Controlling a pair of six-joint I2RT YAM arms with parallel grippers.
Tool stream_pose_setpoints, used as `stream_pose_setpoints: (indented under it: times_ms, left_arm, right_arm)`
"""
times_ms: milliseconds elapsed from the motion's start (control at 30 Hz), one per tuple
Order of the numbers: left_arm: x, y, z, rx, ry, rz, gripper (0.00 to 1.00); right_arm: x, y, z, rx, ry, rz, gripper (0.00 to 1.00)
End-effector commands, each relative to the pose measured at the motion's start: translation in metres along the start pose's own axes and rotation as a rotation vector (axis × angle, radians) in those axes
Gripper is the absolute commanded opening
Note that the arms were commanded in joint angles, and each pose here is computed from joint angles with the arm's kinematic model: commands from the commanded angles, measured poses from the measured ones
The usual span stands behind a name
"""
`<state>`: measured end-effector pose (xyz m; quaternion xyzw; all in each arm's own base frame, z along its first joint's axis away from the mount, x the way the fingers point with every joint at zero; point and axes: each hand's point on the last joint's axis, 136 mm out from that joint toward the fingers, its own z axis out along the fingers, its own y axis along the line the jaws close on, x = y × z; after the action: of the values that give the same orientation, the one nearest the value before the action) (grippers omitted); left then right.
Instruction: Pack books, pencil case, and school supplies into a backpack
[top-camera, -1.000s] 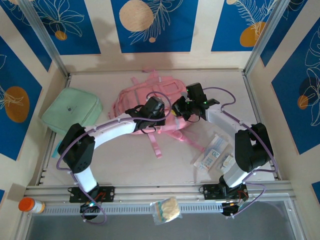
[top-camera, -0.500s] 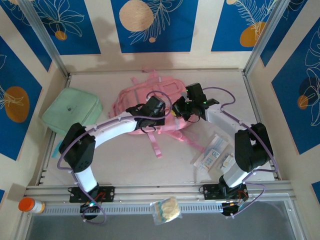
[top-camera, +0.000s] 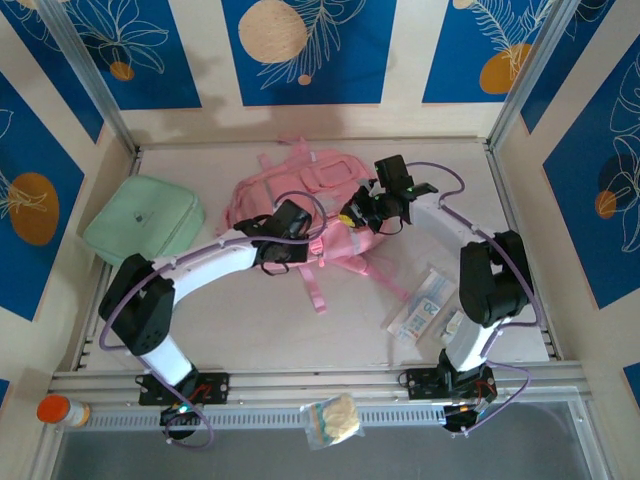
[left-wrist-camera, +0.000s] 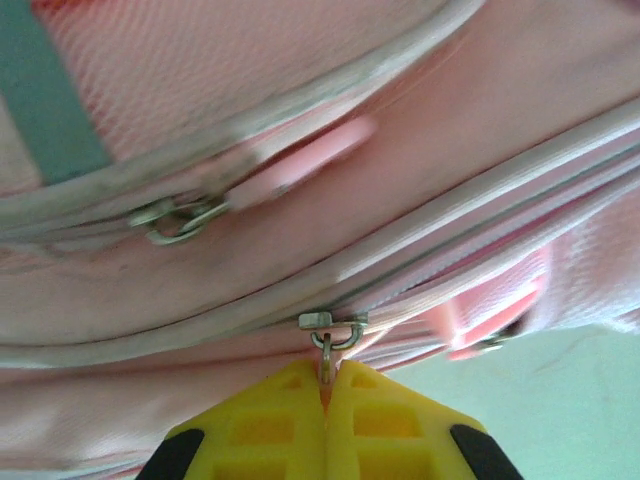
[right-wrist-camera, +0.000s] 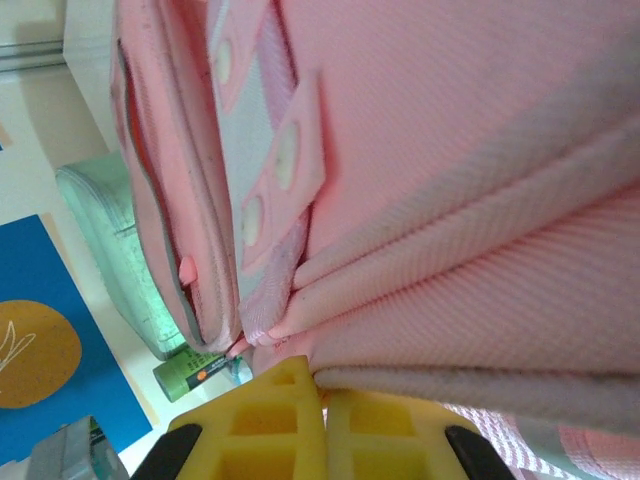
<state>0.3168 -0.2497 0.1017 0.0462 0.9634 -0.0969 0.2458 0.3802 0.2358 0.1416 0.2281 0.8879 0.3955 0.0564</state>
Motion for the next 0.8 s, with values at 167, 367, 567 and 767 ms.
stream_pose_setpoints:
  times_ms: [167,367,567,767]
  left_arm:
    - [0.002,0.007,0.031,-0.025,0.039,0.007,0.08]
    - [-0.014,0.008,0.040,-0.042,-0.019,-0.013,0.15]
    - [-0.021,0.014,0.027,-0.046,-0.058,-0.023,0.00]
    - [-0.017,0.023,-0.009,-0.017,-0.072,-0.015,0.00]
  right_arm:
    - [0.001,0.034,-0.005,-0.069,-0.031,-0.147,0.00]
    - [0.004,0.031,-0.002,-0.063,-0.017,-0.141,0.00]
    - [0.001,0.028,-0.004,-0.049,-0.033,-0.158,0.00]
    - [-0.013,0.029,-0.010,-0.026,-0.061,-0.241,0.00]
